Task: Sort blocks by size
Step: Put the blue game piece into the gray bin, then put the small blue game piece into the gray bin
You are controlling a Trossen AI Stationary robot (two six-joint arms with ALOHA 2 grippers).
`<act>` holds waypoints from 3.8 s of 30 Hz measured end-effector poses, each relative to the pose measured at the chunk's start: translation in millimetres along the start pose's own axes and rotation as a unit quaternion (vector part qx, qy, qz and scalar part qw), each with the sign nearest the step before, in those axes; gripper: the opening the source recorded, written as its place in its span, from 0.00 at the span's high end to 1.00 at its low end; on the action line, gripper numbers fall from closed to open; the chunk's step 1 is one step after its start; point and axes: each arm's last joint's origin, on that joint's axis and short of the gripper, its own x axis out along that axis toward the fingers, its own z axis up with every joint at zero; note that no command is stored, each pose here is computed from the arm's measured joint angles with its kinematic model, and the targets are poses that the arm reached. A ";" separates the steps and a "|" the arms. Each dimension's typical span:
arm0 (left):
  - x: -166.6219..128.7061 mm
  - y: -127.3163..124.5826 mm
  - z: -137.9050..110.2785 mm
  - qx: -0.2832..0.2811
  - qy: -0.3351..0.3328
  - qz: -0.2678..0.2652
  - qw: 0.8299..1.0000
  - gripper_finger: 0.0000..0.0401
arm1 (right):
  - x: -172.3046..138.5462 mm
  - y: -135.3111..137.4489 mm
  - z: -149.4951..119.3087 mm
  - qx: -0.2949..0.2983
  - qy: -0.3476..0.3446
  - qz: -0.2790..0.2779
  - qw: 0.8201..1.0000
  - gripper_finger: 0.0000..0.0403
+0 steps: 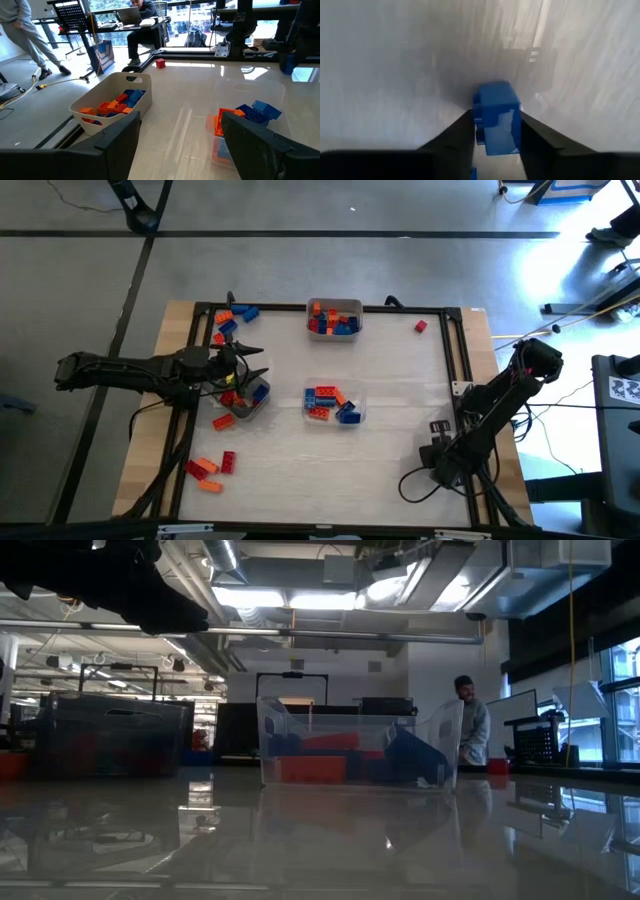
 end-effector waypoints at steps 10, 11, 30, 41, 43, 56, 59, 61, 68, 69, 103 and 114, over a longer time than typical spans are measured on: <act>-0.1 0.0 0.1 0.000 0.000 0.000 1.000 0.34 | -6.9 -1.4 16.2 0.027 -0.054 0.002 0.998 0.77; -0.1 0.0 0.2 0.000 -0.001 0.000 1.000 0.34 | -10.1 -3.0 21.0 0.038 -0.062 0.003 0.997 0.77; -0.1 0.0 0.7 0.000 -0.003 0.000 1.000 0.34 | -124.1 -128.4 132.8 0.131 -0.284 -0.168 0.935 0.76; 0.0 0.1 0.7 -0.006 -0.003 0.000 1.000 0.34 | -133.6 -251.9 142.3 0.265 -0.360 -0.217 0.868 0.76; -0.1 0.1 0.7 -0.007 -0.003 0.000 1.000 0.34 | -129.7 -273.3 143.4 0.278 -0.374 -0.217 0.858 0.76; -0.1 0.1 0.7 -0.007 -0.003 0.000 1.000 0.34 | -74.7 -369.3 148.7 0.346 -0.390 -0.197 0.830 0.71; -0.1 0.1 0.6 -0.007 -0.003 0.000 1.000 0.34 | -68.4 -376.4 147.9 0.357 -0.388 -0.198 0.827 0.64; -0.1 0.0 0.5 -0.006 -0.002 0.000 1.000 0.34 | -68.2 -376.3 148.3 0.356 -0.388 -0.198 0.827 0.58; -0.1 0.1 0.5 -0.005 -0.002 0.000 1.000 0.34 | -96.1 -361.6 142.3 0.327 -0.381 -0.183 0.845 0.41; -0.1 0.1 0.5 -0.006 -0.002 0.000 1.000 0.34 | -104.0 -355.1 140.7 0.316 -0.372 -0.181 0.854 0.39; -0.1 0.1 0.3 0.010 -0.001 0.000 1.000 0.34 | -121.6 -42.1 55.1 0.066 -0.013 -0.052 0.996 0.38; -0.1 0.1 0.0 0.008 0.000 0.000 1.000 0.34 | -66.8 -7.8 27.4 0.049 0.056 0.038 0.997 0.38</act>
